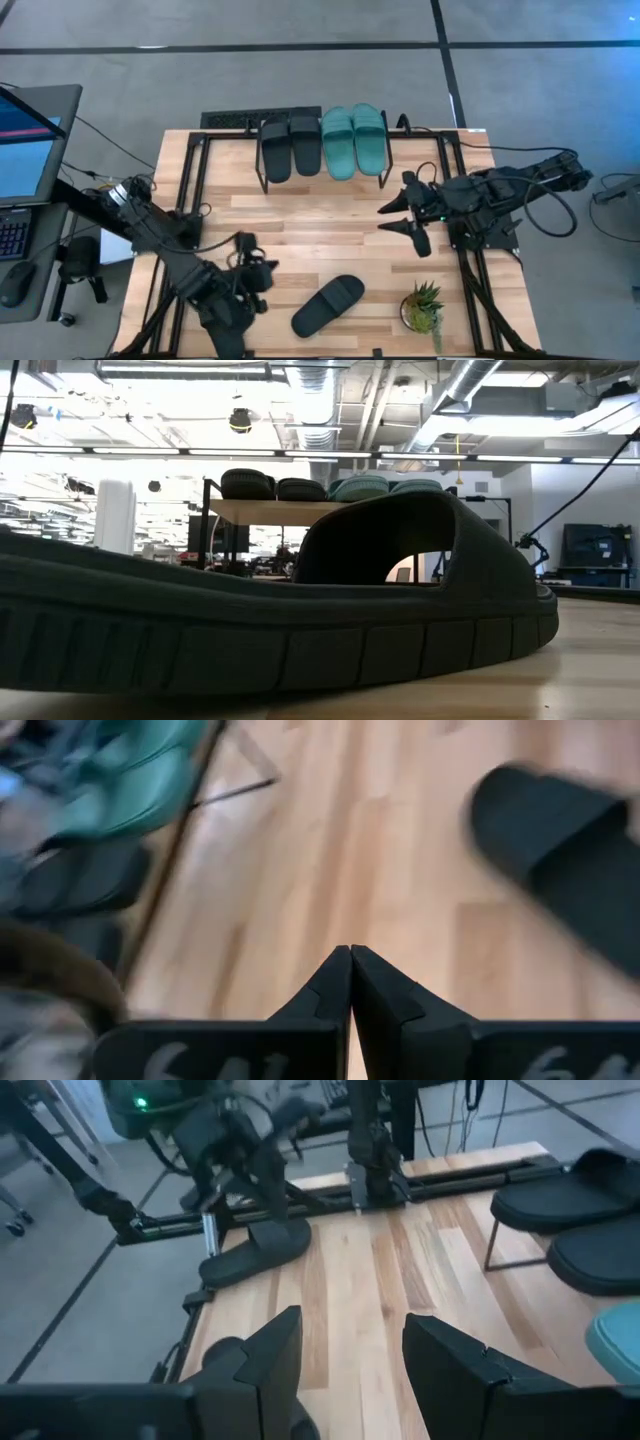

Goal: Pick and place slides into the shelf
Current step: Put the black slipper under the shelf

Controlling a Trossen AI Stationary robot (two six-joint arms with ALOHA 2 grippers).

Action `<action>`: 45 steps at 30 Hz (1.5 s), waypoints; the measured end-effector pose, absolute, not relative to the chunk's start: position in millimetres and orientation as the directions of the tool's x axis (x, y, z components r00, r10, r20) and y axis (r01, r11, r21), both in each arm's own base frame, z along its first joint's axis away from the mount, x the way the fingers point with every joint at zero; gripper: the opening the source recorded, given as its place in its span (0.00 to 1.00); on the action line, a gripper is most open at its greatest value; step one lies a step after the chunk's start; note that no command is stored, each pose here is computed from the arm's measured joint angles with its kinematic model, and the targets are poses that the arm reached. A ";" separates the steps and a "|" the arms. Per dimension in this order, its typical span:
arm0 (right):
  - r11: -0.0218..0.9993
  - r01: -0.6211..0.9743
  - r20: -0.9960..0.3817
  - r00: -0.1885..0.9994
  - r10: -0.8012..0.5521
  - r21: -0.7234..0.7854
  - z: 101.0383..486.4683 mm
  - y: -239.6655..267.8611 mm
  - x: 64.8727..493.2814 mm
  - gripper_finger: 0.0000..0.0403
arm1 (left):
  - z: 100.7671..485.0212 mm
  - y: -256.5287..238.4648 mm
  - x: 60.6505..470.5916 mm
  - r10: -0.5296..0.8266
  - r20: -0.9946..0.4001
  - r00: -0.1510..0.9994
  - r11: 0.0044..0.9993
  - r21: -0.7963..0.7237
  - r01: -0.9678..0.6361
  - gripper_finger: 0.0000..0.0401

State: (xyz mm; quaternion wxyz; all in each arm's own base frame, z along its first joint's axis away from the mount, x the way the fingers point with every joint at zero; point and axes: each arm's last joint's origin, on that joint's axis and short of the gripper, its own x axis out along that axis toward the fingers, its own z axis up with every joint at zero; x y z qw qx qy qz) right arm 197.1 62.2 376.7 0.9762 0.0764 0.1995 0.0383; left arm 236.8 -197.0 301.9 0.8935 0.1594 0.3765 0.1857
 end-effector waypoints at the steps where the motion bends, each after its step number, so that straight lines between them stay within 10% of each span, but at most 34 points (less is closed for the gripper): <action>1: 0.986 -0.048 -0.384 0.917 0.106 0.158 377.3 61.6 195.3 0.40 | 300.9 -198.6 242.9 0.420 -0.615 0.667 0.893 0.409 -0.186 0.00; 19: 0.973 -0.149 -0.342 0.918 0.202 0.173 393.5 61.7 133.8 0.40 | 249.9 -201.6 325.9 0.138 -0.714 0.687 0.908 0.368 0.200 0.00; 45: 0.980 -0.158 -0.427 0.883 0.195 0.120 383.6 76.6 121.8 0.40 | 276.1 -268.8 198.1 -0.030 -0.965 0.262 0.909 -0.135 -0.394 0.00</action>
